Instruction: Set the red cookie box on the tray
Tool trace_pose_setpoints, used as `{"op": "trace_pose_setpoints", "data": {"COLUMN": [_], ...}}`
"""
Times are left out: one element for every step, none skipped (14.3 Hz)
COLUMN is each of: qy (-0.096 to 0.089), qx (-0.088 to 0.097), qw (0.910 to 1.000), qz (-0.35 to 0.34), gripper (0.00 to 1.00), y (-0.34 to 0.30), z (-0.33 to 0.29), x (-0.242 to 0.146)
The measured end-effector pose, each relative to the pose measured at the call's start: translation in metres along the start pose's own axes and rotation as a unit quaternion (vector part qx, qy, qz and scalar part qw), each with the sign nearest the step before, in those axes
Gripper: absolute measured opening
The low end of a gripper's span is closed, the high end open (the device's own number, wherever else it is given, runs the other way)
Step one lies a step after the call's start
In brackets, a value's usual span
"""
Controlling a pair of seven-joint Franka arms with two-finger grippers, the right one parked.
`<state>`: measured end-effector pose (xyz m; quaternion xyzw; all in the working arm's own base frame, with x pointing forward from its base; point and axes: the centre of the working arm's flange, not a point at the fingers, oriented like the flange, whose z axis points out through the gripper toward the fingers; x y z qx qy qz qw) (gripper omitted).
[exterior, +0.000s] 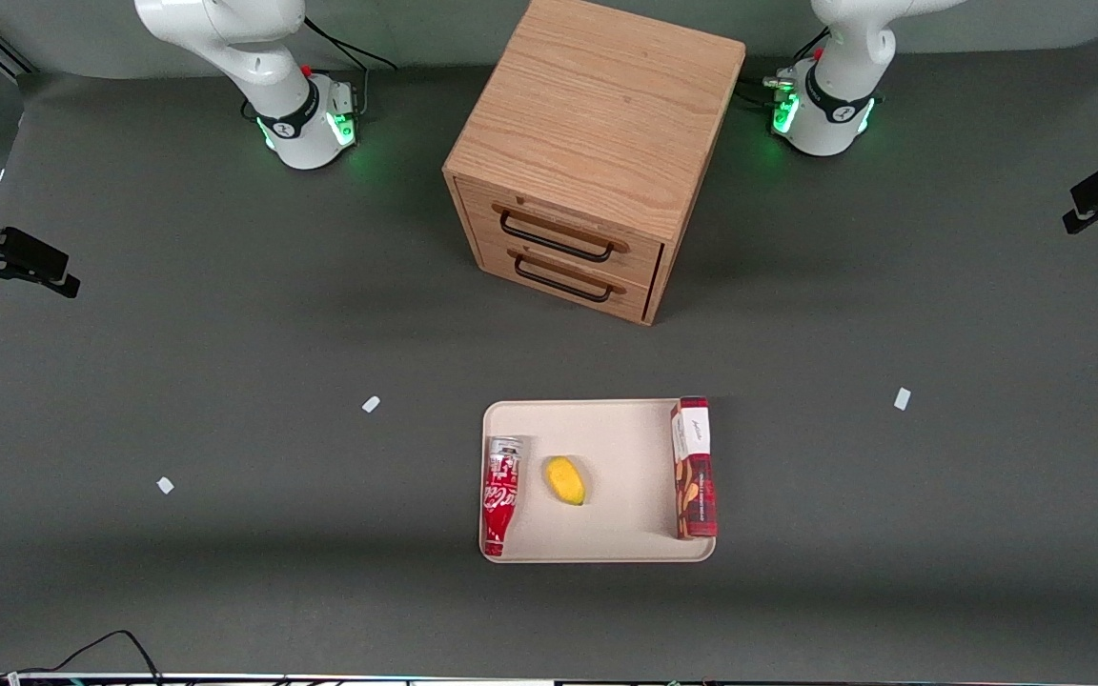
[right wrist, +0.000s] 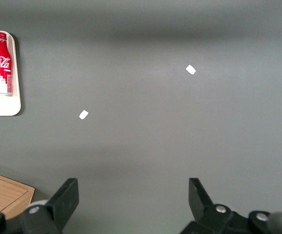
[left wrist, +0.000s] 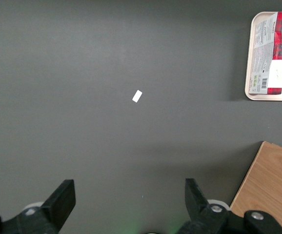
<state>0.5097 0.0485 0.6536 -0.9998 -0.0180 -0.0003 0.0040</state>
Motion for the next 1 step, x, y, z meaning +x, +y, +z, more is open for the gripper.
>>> {"op": "trace_pose_setpoints", "data": {"qy": [-0.002], "qx": [0.000], "qw": [1.0000], "qz": [0.001], "gripper": [1.00], "y": [0.0003], "z": [-0.0010], "x": [-0.0017]}}
